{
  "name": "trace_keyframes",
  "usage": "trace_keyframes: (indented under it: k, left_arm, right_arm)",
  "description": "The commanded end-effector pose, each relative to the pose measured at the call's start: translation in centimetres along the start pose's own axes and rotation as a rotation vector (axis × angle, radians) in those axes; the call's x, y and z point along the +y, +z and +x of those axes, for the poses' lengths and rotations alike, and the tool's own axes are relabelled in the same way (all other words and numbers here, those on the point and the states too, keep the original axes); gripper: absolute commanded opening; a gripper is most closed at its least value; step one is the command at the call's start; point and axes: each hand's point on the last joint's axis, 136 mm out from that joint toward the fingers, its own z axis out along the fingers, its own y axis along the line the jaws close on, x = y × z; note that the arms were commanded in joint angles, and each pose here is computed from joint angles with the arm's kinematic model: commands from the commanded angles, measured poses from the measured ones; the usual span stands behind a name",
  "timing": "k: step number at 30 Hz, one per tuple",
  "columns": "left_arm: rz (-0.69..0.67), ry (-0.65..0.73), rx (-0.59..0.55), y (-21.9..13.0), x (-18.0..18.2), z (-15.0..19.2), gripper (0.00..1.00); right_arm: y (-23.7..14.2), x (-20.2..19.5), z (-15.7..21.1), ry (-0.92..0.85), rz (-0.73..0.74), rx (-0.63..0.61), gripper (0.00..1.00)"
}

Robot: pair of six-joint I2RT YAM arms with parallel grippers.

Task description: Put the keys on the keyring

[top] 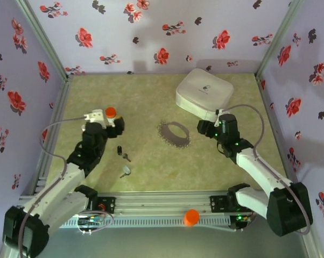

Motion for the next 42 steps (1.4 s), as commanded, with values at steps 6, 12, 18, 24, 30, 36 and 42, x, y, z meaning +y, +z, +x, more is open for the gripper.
trace_keyframes:
  k: [6,12,18,24,30,36,42]
  left_arm:
    - [0.107,0.011,0.257,1.5,-8.8,8.2,1.00]
    - [0.208,0.031,0.329,2.2,-14.6,10.4,1.00]
    - [0.273,-0.056,0.372,2.6,-16.7,11.8,1.00]
    - [0.271,-0.134,0.390,2.6,-16.4,13.0,1.00]
    - [0.268,-0.151,0.404,2.6,-16.2,13.5,0.98]
    - [0.261,-0.146,0.412,2.7,-16.3,13.7,0.97]
    - [0.261,-0.139,0.413,2.9,-16.4,13.7,0.96]
  right_arm:
    - [2.5,1.2,5.3,0.094,-0.010,0.314,0.52]
    - [4.7,1.5,6.9,0.081,-0.012,0.360,0.52]
    - [6.7,2.3,7.7,0.027,-0.063,0.428,0.52]
    - [7.6,1.9,6.8,-0.067,-0.034,0.428,0.49]
    - [8.2,1.2,7.3,-0.107,-0.010,0.484,0.40]
    - [8.2,1.7,8.6,-0.133,-0.053,0.582,0.39]
    - [7.9,1.5,9.5,-0.144,-0.060,0.621,0.33]
